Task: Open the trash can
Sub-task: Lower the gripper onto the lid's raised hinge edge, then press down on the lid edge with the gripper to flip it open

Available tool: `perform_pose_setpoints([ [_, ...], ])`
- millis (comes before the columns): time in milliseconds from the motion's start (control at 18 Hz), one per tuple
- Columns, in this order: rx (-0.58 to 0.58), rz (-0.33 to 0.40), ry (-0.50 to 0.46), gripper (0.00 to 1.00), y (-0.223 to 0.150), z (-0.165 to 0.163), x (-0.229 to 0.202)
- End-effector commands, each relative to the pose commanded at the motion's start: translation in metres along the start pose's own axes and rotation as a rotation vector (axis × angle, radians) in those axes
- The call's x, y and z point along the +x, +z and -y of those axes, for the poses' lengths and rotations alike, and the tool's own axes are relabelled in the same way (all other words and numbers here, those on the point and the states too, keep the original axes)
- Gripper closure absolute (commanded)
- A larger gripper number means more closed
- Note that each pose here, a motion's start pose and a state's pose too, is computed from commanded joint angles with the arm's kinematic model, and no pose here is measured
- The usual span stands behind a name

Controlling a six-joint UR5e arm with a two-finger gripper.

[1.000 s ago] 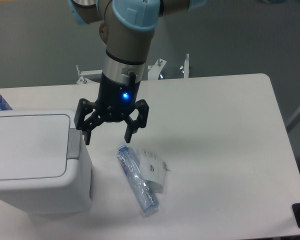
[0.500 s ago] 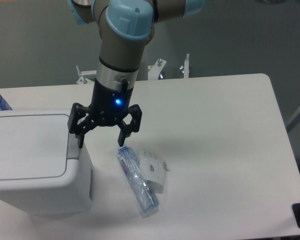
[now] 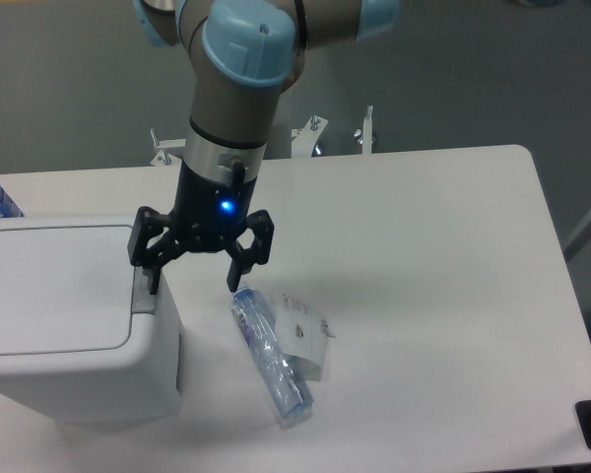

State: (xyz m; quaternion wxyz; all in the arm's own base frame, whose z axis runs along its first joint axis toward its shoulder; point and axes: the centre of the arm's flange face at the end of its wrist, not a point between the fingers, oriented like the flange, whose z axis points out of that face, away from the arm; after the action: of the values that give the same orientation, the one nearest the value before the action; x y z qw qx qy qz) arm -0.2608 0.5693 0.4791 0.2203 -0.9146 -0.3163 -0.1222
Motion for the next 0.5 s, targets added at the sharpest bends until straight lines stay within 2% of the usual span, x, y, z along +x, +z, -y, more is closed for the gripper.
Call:
perform_pose_setpoints([
  [500, -0.003, 0.000, 0.003, 0.00, 0.0018, -0.0007, 0.0021],
])
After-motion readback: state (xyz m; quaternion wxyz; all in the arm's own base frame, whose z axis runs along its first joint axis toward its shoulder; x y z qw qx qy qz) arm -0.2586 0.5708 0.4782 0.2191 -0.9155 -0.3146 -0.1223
